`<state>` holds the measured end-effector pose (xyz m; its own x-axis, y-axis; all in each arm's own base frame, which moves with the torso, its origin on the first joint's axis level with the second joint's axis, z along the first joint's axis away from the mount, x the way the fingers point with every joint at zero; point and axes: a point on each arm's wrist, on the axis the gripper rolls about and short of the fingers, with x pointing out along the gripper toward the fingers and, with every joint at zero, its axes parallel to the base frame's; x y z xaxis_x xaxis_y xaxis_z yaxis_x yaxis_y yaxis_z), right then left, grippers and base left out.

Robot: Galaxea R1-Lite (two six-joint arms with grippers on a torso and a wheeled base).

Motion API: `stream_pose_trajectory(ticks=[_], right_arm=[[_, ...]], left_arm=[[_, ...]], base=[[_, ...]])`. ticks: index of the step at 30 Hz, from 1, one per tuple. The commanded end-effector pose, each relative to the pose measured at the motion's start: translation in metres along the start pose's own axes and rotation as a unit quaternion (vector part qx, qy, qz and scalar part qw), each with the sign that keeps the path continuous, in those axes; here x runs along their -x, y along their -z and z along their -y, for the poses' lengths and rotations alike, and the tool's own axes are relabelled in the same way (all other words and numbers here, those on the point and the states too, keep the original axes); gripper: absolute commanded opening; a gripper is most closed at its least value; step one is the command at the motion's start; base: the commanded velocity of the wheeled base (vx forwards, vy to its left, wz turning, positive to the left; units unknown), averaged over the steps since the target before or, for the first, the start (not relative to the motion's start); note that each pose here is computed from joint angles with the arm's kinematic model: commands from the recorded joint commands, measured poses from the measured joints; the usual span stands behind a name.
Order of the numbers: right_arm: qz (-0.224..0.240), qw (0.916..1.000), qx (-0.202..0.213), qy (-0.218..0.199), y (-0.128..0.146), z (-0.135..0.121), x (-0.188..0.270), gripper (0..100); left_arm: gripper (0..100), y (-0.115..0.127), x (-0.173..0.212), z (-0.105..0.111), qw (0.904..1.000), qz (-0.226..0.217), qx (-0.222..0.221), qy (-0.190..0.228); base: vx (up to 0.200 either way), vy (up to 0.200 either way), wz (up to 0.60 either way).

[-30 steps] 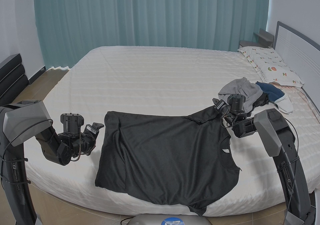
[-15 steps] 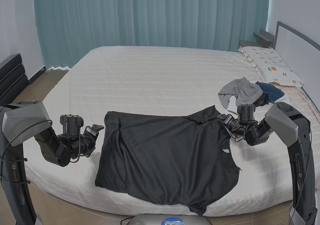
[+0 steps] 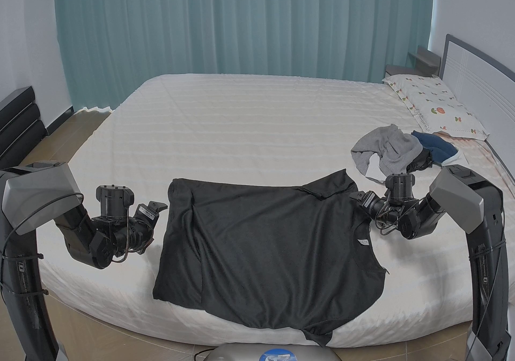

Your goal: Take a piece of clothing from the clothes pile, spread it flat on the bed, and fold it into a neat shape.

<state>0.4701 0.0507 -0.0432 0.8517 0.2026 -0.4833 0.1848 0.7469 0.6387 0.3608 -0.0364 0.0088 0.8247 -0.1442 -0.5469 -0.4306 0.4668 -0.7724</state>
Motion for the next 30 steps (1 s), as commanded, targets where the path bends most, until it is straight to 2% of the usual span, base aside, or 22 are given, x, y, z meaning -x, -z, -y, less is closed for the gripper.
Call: stream_pose_trajectory(ticks=[1,9,10,12,23,30], right_arm=[[-0.006,1.0,0.002,0.005,0.007,0.005,-0.006,0],[0.062,0.998,-0.011,0.01,-0.03,0.009,-0.005,0],[0.094,0.9954,-0.014,0.013,-0.044,0.01,-0.006,0],[0.124,0.9921,-0.016,0.012,-0.057,0.01,-0.007,0],[0.137,0.99,-0.02,0.026,-0.053,0.028,-0.017,0],[0.209,0.9776,-0.021,0.012,-0.078,0.024,-0.016,0]], left_arm=[[100,0.0,0.0,0.0,1.0,0.0,0.0,-0.001],[100,0.0,-0.001,-0.001,1.0,-0.001,0.0,-0.001],[100,0.001,-0.001,-0.001,1.0,-0.001,0.0,-0.002],[100,0.001,-0.001,-0.002,1.0,-0.001,0.0,-0.003],[100,0.0,-0.002,-0.001,1.0,-0.001,-0.001,-0.001],[100,0.001,-0.002,-0.001,1.0,-0.001,-0.002,-0.001]], base=[[0.0,0.0,0.0],[0.0,0.0,0.0],[0.0,0.0,0.0],[0.0,0.0,0.0],[0.0,0.0,0.0],[0.0,0.0,0.0]])
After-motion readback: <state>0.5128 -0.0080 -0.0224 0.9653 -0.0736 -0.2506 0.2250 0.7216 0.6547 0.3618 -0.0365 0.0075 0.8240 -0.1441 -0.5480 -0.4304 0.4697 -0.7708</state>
